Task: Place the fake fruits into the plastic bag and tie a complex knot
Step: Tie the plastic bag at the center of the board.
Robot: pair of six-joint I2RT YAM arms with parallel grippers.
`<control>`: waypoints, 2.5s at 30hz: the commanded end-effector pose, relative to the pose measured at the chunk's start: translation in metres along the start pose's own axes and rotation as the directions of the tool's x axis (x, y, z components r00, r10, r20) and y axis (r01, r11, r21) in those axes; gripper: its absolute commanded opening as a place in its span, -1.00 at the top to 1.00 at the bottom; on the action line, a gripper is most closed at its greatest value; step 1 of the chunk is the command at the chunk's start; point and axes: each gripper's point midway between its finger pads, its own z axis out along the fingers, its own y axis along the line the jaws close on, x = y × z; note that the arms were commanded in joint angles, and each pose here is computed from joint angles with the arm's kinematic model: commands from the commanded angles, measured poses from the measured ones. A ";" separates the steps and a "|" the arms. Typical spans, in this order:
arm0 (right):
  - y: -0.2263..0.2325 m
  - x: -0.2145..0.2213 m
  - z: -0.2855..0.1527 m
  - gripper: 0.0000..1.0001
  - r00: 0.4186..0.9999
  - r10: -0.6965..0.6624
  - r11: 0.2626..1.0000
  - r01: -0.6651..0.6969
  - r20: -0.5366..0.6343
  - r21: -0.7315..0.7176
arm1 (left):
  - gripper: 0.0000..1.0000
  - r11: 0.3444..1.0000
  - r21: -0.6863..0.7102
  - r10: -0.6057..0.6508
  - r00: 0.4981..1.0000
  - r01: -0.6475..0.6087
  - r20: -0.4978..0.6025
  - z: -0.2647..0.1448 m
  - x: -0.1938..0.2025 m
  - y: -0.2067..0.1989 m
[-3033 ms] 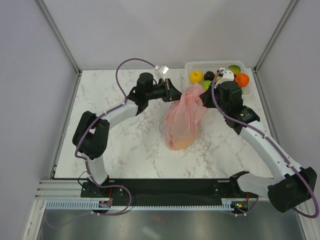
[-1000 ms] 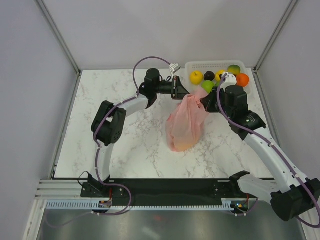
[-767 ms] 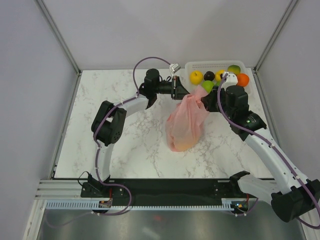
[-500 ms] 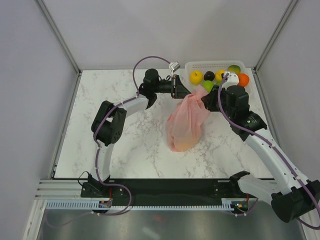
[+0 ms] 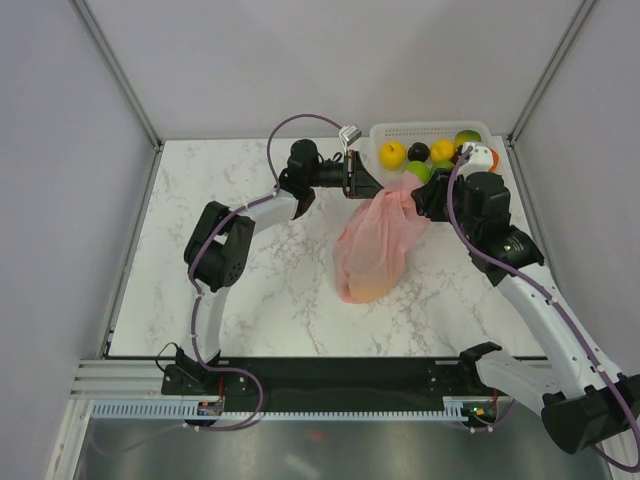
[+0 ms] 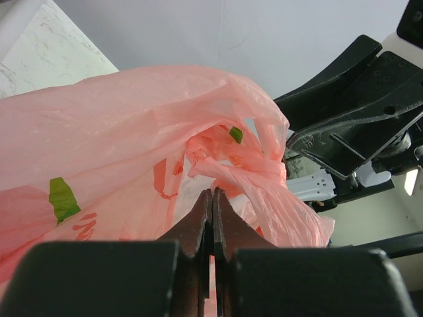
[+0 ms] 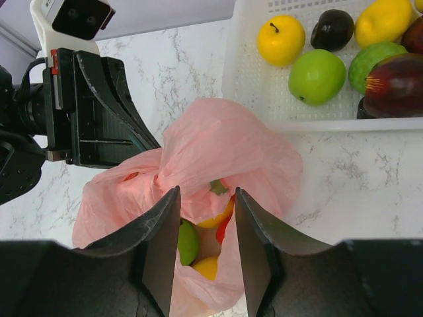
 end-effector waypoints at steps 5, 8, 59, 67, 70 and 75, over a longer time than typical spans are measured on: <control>-0.006 -0.013 -0.014 0.07 0.999 0.020 1.000 -0.020 0.027 -0.009 | 0.95 1.000 0.027 0.007 1.000 -0.006 -0.018 0.001 0.004 -0.003; -0.006 -0.007 -0.013 0.07 0.998 0.056 0.997 -0.056 -0.012 -0.061 | 0.95 1.000 0.028 0.010 1.000 -0.009 -0.017 0.001 0.003 -0.003; 0.004 0.018 0.020 0.11 0.981 0.154 0.951 -0.180 -0.122 -0.250 | 0.96 1.000 0.021 0.015 1.000 -0.015 -0.027 0.002 0.003 -0.003; 0.005 0.018 0.027 0.11 0.973 0.194 0.941 -0.221 -0.124 -0.256 | 0.95 1.000 0.011 0.024 0.999 -0.023 -0.031 0.002 0.002 -0.003; 0.007 0.017 0.030 0.11 0.970 0.208 0.936 -0.234 -0.124 -0.264 | 0.96 1.000 0.006 0.025 0.999 -0.025 -0.035 0.001 0.003 -0.002; 0.011 0.014 0.032 0.24 0.963 0.239 0.923 -0.266 -0.127 -0.279 | 0.95 0.999 -0.008 0.042 0.998 -0.042 -0.035 0.001 0.002 -0.001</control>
